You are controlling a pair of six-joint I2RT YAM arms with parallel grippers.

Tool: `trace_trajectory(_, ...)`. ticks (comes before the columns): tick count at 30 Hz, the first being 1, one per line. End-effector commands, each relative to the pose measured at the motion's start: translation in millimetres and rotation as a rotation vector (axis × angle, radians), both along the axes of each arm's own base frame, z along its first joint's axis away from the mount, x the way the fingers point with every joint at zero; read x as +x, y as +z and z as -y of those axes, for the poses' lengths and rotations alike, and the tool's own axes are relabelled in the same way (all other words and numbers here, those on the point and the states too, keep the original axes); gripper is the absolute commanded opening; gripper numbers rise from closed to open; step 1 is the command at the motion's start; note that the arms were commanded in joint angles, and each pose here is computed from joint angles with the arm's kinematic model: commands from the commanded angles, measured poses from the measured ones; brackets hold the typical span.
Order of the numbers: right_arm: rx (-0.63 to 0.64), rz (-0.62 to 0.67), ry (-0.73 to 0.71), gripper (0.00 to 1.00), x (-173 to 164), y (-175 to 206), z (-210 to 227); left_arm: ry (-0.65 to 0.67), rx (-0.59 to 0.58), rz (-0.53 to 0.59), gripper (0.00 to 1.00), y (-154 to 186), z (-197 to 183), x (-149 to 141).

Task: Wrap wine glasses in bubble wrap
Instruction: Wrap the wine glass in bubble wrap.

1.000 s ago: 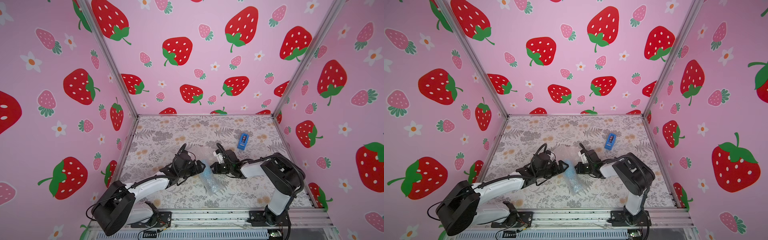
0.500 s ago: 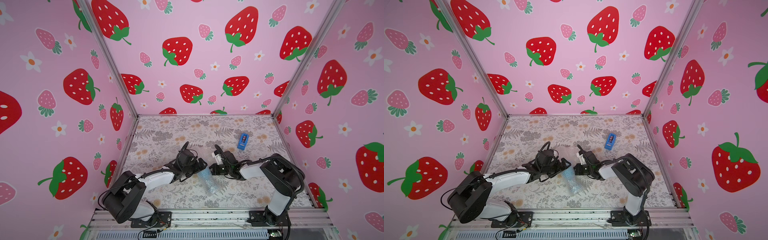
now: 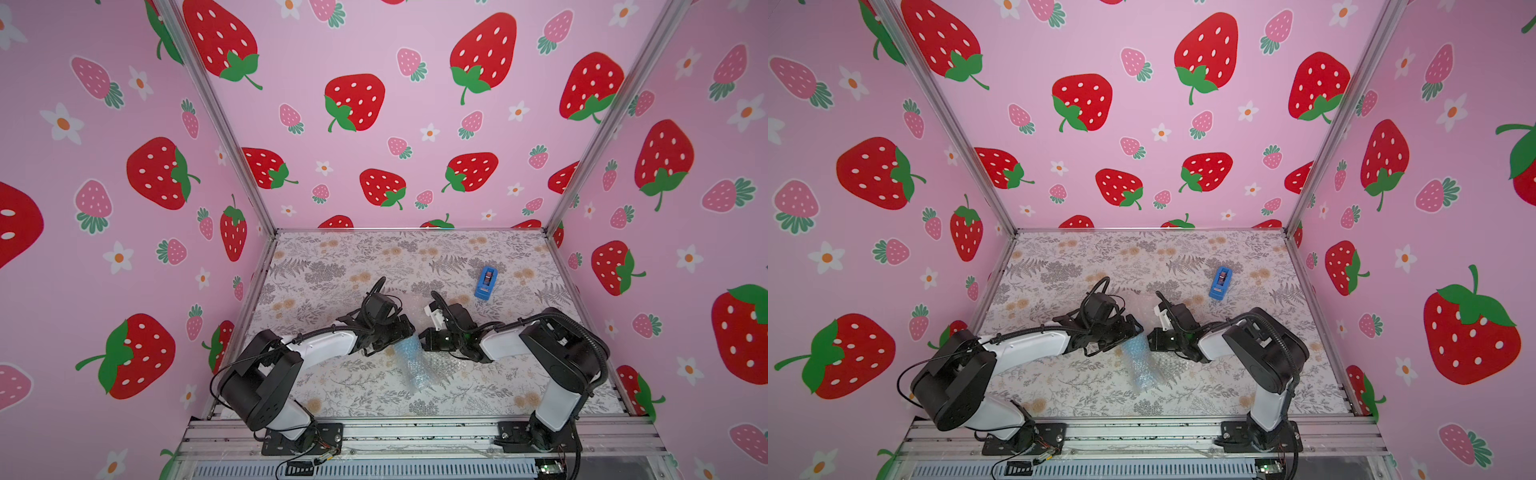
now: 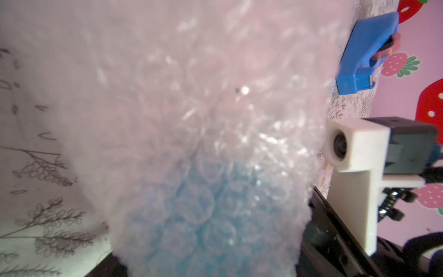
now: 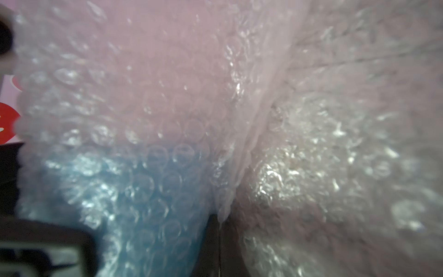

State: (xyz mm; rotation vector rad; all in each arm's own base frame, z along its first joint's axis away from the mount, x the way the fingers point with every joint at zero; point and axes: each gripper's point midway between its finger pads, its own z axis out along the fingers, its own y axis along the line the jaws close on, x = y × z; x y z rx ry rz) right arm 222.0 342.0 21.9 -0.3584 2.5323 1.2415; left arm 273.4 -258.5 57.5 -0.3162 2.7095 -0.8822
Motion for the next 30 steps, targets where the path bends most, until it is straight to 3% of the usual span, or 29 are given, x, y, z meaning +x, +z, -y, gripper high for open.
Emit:
trace_trajectory(1, -0.053, -0.058, -0.021, 0.0, -9.8, -15.4, 9.4, -0.018, 0.087, -0.035, 0.83, -7.6, -9.1, -3.2)
trace_trajectory(10, -0.075, -0.053, -0.011, 0.23, -9.1, -10.6, 12.2, -0.051, 0.207, -0.079, 0.78, -15.9, -20.7, -6.8)
trace_trajectory(30, -0.292, 0.019, -0.085, 0.26, 5.5, 15.2, 75.5, -0.115, 0.447, -0.082, 0.76, -10.8, -34.1, -12.3)
